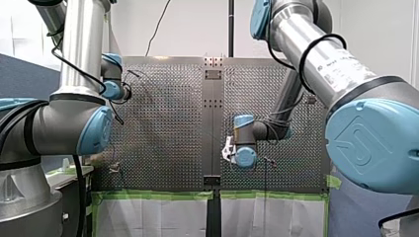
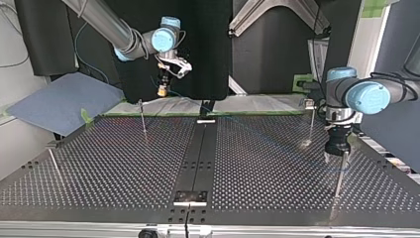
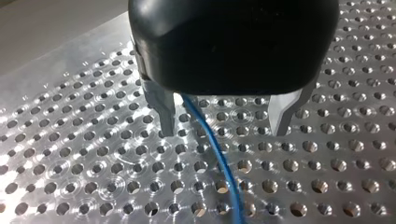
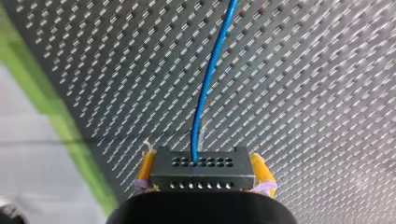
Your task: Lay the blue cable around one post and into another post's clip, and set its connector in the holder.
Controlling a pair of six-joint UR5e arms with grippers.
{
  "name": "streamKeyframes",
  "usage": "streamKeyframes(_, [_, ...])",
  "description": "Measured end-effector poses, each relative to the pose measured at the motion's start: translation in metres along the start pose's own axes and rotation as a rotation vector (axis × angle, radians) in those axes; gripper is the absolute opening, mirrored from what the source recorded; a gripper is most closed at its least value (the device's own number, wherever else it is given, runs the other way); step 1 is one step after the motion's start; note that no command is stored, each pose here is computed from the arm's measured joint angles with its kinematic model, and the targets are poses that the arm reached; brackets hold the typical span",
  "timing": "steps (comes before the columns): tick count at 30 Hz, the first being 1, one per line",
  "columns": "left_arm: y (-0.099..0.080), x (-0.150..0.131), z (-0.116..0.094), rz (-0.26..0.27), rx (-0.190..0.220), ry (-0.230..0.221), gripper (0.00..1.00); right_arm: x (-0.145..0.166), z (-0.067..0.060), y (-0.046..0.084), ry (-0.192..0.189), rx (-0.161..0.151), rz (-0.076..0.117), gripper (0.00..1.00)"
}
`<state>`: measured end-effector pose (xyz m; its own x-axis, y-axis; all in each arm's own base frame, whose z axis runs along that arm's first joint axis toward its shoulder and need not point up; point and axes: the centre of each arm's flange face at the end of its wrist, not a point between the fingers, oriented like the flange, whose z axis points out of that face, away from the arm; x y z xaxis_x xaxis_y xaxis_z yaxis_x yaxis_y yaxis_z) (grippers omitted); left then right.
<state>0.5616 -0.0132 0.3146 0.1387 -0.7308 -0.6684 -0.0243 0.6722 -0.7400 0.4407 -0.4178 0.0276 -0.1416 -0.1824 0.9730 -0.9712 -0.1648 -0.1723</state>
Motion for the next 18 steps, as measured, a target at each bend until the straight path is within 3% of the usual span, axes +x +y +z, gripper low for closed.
streamKeyframes(8, [0.002,-0.002,0.000,0.001,-0.004,-0.002,0.99,-0.051,-0.018,0.036,-0.040,-0.082,0.028,0.00])
streamKeyframes(13, [0.002,-0.002,0.000,0.001,-0.005,-0.002,0.99,-0.081,-0.026,0.067,-0.077,-0.116,0.018,0.00])
streamKeyframes(18, [0.002,-0.002,0.000,0.002,-0.005,-0.002,0.99,-0.104,-0.032,0.094,-0.114,-0.128,-0.001,0.00])
